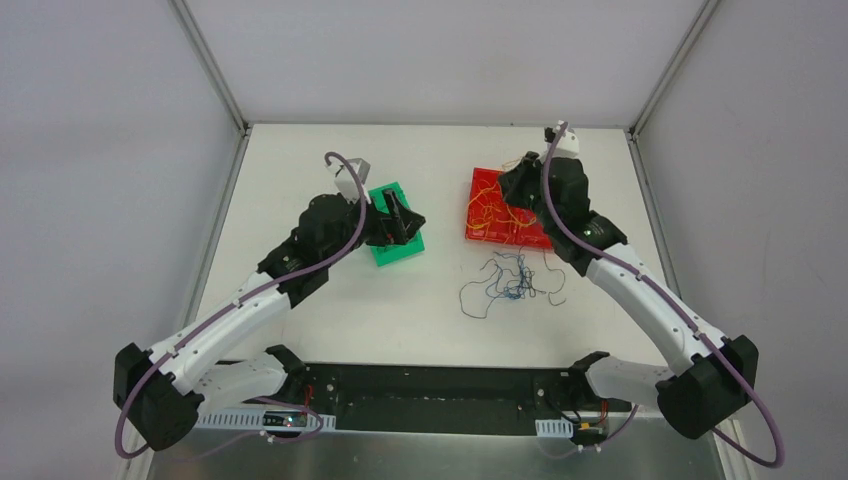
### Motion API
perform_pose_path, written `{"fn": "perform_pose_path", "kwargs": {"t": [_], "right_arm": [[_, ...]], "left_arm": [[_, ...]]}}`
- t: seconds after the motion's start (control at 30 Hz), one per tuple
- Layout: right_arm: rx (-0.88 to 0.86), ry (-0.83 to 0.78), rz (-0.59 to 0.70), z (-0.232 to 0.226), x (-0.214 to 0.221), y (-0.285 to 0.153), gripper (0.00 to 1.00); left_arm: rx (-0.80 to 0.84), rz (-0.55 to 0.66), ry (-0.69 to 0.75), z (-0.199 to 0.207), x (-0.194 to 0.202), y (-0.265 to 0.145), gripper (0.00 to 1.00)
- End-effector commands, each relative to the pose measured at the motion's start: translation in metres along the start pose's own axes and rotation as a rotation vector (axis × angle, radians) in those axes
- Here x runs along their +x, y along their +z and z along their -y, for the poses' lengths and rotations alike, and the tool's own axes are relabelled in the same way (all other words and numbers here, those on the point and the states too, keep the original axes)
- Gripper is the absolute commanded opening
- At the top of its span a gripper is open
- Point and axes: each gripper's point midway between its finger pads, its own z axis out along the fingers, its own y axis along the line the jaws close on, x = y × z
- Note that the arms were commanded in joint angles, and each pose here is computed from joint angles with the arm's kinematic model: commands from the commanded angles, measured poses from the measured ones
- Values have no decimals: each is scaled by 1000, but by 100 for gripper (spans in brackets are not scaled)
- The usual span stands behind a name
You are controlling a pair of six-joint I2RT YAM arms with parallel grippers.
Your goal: Untangle the cables
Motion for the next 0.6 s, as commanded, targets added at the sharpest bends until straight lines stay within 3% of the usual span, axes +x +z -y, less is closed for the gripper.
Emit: {"fn": "perform_pose_path", "kwargs": {"t": [0.0, 0.3, 0.57], "right_arm": [[125, -35, 140, 16, -56, 1, 0], [174, -59, 235, 8, -120, 8, 0], [224, -71, 214, 26, -98, 30, 0]], "left_arm": [[-81, 86, 28, -22, -9, -17, 88], [-106, 79, 38, -37, 6, -20, 85], [-101, 84, 40, -40, 11, -26, 85]]}}
